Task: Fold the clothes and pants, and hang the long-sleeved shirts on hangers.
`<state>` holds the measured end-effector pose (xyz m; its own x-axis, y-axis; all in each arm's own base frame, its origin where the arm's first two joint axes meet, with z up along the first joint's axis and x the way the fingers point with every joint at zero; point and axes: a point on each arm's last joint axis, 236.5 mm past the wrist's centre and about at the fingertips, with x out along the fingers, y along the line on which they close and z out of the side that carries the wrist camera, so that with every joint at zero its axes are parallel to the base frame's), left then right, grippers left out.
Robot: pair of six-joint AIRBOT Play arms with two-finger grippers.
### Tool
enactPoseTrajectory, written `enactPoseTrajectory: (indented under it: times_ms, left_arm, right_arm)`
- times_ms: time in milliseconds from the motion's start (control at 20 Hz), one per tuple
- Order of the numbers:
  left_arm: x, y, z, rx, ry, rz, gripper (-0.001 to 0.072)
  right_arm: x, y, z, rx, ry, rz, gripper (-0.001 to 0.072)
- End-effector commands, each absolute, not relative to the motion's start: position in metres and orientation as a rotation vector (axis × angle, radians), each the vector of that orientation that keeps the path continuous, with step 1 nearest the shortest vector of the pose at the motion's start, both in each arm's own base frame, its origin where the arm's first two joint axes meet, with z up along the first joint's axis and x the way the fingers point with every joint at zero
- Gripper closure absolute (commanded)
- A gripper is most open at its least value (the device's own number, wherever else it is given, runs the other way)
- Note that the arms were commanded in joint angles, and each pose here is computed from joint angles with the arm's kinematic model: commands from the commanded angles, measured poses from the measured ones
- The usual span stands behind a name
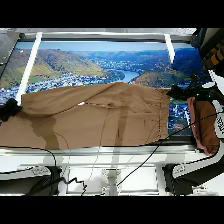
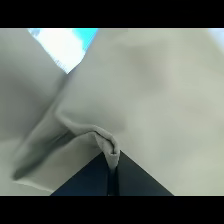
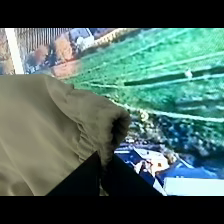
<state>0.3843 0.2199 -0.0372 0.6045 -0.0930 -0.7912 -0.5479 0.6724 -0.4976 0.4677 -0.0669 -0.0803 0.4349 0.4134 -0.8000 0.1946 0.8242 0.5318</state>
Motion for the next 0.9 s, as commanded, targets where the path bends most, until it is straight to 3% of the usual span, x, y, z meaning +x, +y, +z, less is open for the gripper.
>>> enactPoseTrajectory:
  times_ms: [0, 250, 350, 500, 700, 850]
  left_arm:
    - [0.447, 0.223, 0.051, -0.759, 0.657, 0.171, 0.0688]
    - [0.52, 0.254, 0.168, -0.454, 0.261, 0.294, 0.0688]
    - [0.535, 0.255, 0.182, -0.319, 0.187, 0.342, 0.0688]
    - [0.545, 0.26, 0.188, -0.264, 0.125, 0.4, 0.0688]
    - [0.544, 0.258, 0.183, -0.269, 0.146, 0.387, 0.0688]
    - [0.537, 0.238, 0.141, -0.194, 0.346, 0.266, 0.0688]
  right_arm:
    - [0.469, -0.068, -0.08, 0.617, 1.126, 0.143, 0.0683]
    - [0.478, -0.068, -0.074, 0.65, 1.086, 0.136, 0.0683]
    - [0.482, -0.067, -0.071, 0.671, 1.069, 0.136, 0.0683]
    - [0.482, -0.068, -0.072, 0.668, 1.065, 0.131, 0.0683]
    - [0.482, -0.069, -0.072, 0.659, 1.067, 0.13, 0.0683]
    - [0.482, -0.068, -0.072, 0.659, 1.067, 0.131, 0.0683]
